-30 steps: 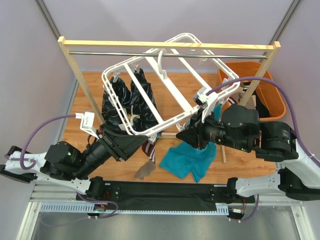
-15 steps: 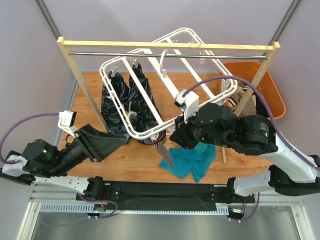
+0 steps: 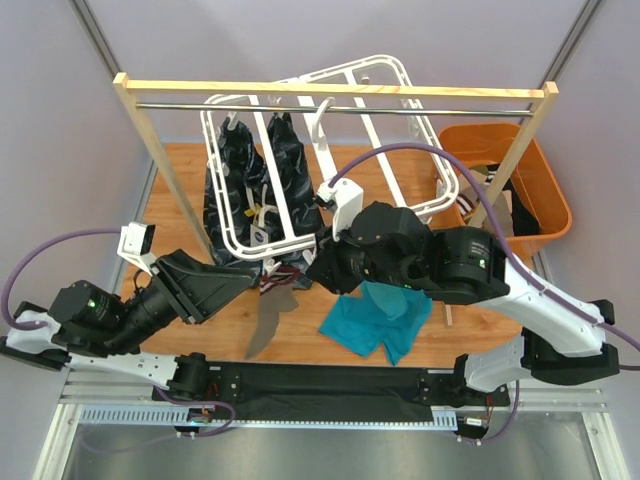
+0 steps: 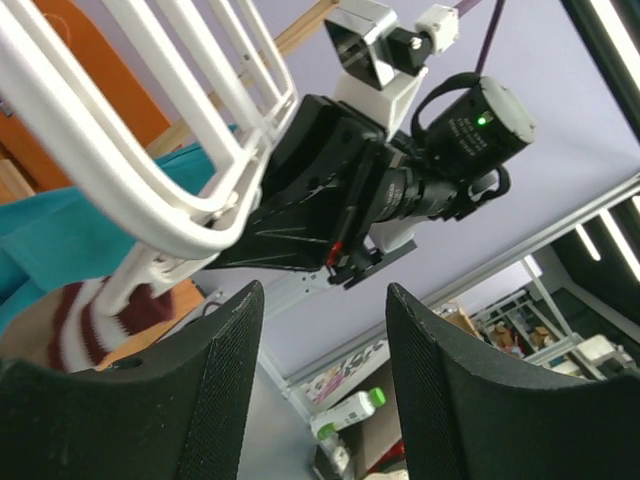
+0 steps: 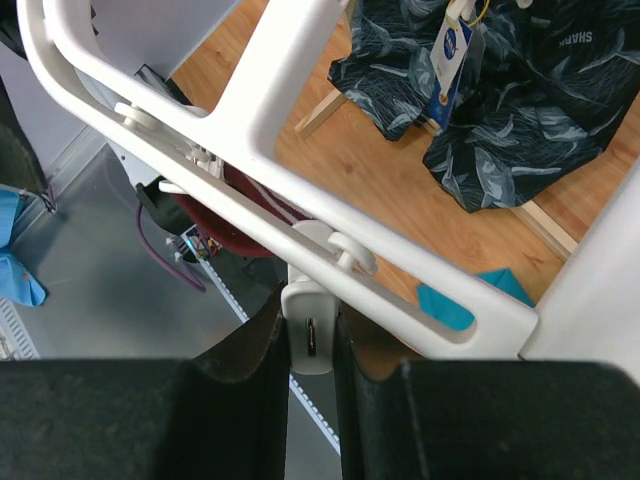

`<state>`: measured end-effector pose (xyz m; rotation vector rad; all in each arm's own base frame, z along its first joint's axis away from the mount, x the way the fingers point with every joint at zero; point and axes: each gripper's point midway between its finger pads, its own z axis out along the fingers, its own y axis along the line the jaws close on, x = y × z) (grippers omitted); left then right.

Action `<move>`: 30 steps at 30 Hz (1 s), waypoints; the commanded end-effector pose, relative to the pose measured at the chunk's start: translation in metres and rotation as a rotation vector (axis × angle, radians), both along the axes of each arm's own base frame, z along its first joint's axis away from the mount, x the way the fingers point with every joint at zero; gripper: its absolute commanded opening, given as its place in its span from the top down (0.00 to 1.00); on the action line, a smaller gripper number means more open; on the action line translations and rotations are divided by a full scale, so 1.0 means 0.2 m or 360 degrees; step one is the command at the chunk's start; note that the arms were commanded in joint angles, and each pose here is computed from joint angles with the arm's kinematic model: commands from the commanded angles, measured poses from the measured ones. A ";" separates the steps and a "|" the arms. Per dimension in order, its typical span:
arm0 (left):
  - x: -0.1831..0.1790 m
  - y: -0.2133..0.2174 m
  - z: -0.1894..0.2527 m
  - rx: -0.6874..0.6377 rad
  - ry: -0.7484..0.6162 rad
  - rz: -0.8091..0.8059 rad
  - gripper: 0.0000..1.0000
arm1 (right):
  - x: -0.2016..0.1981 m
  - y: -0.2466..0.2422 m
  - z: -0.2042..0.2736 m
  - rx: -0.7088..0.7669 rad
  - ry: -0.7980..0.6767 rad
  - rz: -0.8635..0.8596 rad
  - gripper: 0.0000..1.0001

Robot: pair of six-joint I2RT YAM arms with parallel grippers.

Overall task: Clip the socks to the hanger
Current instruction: Open the clamp at the hanger.

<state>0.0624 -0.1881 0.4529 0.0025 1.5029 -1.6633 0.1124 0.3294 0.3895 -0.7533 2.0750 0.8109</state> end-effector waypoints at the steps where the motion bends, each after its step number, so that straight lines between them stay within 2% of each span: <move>1: -0.01 -0.06 0.12 -0.0147 -0.0013 0.0001 0.42 | -0.03 0.11 0.05 0.0106 0.0053 0.0045 0.94; 4: -0.02 -0.13 0.21 -0.0138 -0.0056 0.0020 0.45 | -0.03 0.15 0.05 0.0093 0.0047 0.0082 0.95; 6: -0.03 -0.23 0.18 0.0023 -0.0078 0.0033 0.47 | -0.03 0.14 0.06 0.0076 0.0030 0.0088 0.96; 7: -0.01 -0.21 0.23 0.0015 -0.0059 0.0060 0.48 | -0.03 0.15 0.06 0.0068 0.0026 0.0102 0.97; 10: 0.00 -0.30 0.17 0.0152 -0.0006 0.0106 0.49 | -0.04 0.14 0.07 0.0070 0.0024 0.0123 0.98; 13: 0.07 -0.31 0.07 0.0237 0.0077 0.0236 0.56 | -0.06 0.13 0.10 0.0087 0.0025 0.0145 0.99; 21: 0.19 -0.20 -0.05 0.0201 0.0156 0.0486 0.59 | -0.09 0.10 0.06 0.0056 0.0021 0.0211 0.99; 30: 0.24 -0.19 -0.10 0.0179 0.0237 0.0614 0.55 | -0.14 0.09 0.07 0.0084 0.0006 0.0322 0.99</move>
